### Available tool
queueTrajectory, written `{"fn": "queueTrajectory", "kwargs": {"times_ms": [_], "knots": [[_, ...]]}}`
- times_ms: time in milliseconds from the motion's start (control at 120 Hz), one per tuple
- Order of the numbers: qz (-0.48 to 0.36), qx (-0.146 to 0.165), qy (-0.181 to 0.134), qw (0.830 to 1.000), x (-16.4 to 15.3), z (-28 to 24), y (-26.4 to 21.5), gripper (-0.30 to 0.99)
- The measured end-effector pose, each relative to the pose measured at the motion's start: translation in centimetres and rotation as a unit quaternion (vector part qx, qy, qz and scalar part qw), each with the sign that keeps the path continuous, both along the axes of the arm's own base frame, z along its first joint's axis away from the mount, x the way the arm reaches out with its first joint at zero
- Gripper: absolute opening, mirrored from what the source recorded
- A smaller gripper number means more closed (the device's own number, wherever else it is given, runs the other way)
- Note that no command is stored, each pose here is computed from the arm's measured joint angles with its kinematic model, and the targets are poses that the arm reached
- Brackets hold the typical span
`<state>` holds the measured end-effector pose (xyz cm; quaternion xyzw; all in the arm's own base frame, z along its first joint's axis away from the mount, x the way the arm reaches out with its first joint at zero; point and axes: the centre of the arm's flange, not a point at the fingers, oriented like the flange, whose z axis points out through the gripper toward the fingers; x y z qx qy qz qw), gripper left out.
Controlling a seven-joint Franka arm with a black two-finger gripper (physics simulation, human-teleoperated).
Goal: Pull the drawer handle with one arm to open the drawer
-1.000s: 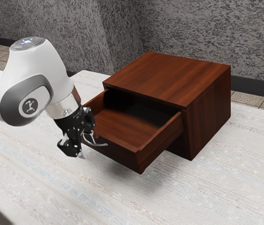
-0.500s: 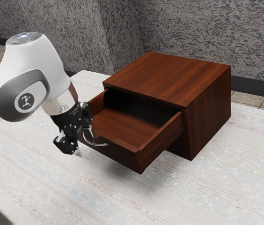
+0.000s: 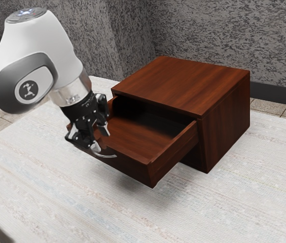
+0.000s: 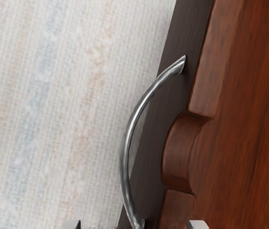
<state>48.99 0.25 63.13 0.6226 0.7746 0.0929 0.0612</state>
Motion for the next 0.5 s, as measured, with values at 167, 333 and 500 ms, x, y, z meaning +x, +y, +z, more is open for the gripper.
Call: {"fn": "queueTrajectory", "kwargs": {"times_ms": [167,333,500], "knots": [[-0.048,0.003,-0.036,0.998,-0.7,10.0,-6.1,0.44],[-0.114,0.014,0.017,0.993,-3.2,16.2,-2.2,0.57],[-0.248,-0.003,0.103,0.963,0.0,6.6,6.3,0.62]]}}
